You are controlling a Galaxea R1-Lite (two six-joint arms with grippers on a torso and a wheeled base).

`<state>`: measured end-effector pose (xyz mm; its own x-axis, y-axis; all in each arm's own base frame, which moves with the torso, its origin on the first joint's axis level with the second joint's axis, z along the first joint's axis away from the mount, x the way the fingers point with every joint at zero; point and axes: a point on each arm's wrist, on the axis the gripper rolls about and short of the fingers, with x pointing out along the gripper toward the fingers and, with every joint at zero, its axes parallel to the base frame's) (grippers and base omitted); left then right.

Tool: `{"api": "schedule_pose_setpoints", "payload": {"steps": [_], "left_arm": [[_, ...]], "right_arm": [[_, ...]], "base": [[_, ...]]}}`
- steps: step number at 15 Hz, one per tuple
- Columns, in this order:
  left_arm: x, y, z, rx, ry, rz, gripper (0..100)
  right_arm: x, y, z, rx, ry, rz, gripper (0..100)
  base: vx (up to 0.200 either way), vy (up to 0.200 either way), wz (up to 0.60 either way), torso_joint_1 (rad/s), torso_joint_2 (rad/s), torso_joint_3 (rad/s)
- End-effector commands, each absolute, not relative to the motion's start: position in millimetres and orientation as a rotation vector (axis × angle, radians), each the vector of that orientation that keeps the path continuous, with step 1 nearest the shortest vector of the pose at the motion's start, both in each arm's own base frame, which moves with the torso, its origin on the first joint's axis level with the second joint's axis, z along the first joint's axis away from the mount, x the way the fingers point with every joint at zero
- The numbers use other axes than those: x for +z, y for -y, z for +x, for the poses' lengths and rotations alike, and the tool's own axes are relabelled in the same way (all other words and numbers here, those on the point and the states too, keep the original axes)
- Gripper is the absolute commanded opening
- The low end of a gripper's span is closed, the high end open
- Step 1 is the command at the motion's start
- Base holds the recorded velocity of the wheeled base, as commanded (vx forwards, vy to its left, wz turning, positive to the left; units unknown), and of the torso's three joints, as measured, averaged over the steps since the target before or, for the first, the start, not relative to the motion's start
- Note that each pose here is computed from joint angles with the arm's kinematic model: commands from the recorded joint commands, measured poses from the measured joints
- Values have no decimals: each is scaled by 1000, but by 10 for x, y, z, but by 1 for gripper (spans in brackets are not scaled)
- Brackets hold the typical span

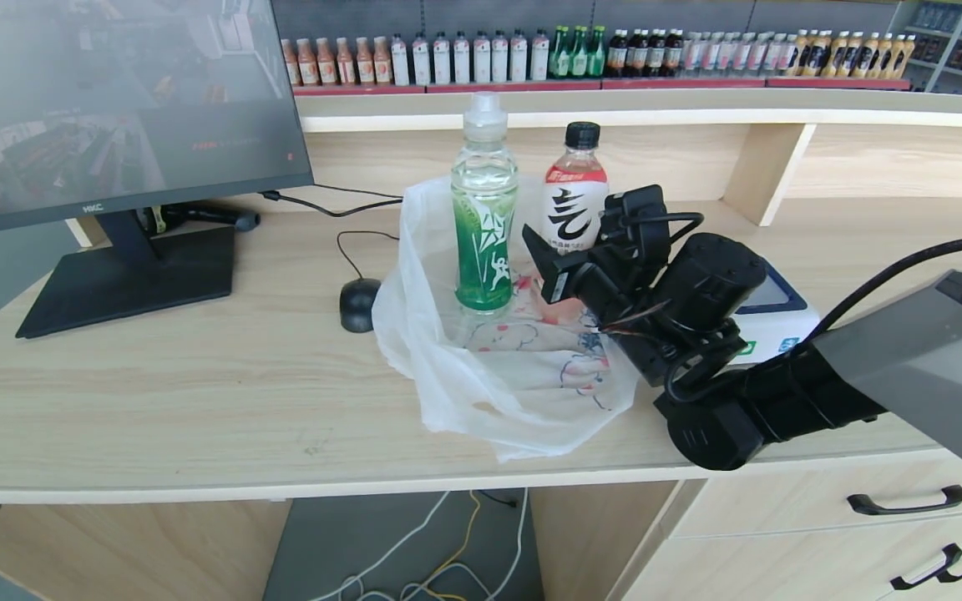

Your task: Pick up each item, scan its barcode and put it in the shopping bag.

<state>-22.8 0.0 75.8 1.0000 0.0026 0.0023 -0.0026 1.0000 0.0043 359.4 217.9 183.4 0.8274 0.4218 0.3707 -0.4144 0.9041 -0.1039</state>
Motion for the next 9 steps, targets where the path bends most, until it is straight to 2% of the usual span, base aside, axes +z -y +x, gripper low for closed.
{"api": "schedule_pose_setpoints", "payload": {"steps": [1, 9], "left_arm": [[758, 0, -228, 3, 3, 5, 100], [758, 0, -228, 3, 3, 5, 100]], "right_arm": [[1797, -2166, 3570, 446, 382, -25, 0], [1784, -2154, 3551, 445, 373, -28, 0]], "base": [[0, 0, 0, 0, 0, 0], [0, 0, 0, 0, 0, 0]]}}
